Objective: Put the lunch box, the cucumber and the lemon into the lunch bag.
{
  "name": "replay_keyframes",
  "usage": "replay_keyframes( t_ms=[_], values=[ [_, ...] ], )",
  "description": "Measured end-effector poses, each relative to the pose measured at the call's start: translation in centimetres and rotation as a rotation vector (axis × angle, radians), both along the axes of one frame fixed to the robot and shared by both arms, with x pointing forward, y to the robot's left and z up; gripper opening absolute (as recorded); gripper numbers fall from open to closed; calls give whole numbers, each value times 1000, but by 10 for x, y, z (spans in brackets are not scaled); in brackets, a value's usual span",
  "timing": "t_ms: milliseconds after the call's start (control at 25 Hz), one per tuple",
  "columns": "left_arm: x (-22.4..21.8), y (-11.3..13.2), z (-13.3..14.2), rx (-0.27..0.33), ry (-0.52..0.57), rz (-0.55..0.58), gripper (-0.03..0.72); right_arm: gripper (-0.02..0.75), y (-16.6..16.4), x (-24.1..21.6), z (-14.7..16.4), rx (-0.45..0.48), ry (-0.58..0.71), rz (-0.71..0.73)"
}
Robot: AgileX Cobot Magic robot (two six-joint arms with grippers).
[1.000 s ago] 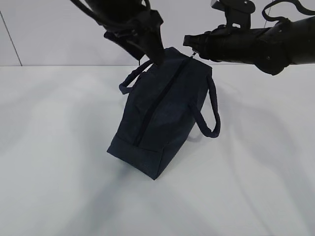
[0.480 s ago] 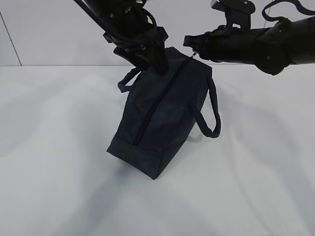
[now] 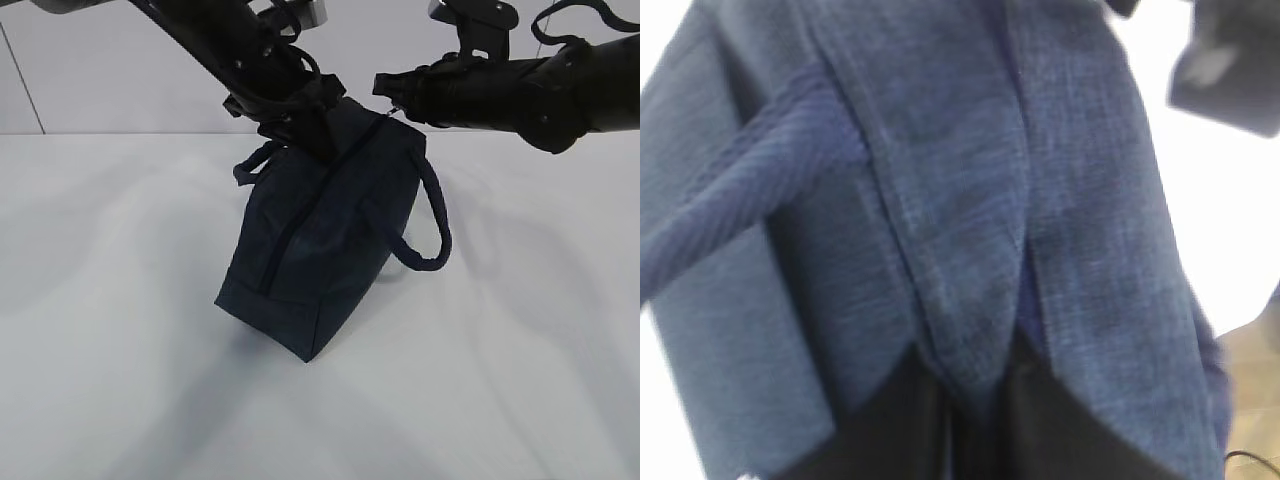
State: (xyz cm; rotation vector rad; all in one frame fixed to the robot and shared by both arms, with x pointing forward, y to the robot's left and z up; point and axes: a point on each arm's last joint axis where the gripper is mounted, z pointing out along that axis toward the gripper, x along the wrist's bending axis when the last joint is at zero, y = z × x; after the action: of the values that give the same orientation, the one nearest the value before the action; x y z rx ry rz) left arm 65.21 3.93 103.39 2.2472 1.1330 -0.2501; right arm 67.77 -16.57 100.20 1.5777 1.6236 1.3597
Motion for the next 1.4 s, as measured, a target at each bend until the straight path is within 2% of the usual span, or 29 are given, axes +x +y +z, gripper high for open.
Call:
replay_keyframes(
  t_ms=[120, 480, 640, 800, 1080, 1400],
  values=[
    [-2, 1, -1, 17, 7, -28, -6, 0, 0, 0, -1, -1, 2, 0],
    [-4, 3, 4, 36, -14, -46, -10, 0, 1, 5, -20, 0, 42, -6],
    [-5, 4, 6, 43, -15, -50, -10, 0, 1, 6, -22, 43, 66, -37],
    [-5, 5, 6, 44, -16, -51, -10, 0, -4, 8, -21, 147, 146, -133],
    [-7, 2, 7, 44, -17, -59, -10, 0, -6, 16, -15, 158, 250, -201],
    [-11, -5, 6, 48, -18, -77, -10, 0, -6, 22, -32, 199, 320, -241]
  ],
)
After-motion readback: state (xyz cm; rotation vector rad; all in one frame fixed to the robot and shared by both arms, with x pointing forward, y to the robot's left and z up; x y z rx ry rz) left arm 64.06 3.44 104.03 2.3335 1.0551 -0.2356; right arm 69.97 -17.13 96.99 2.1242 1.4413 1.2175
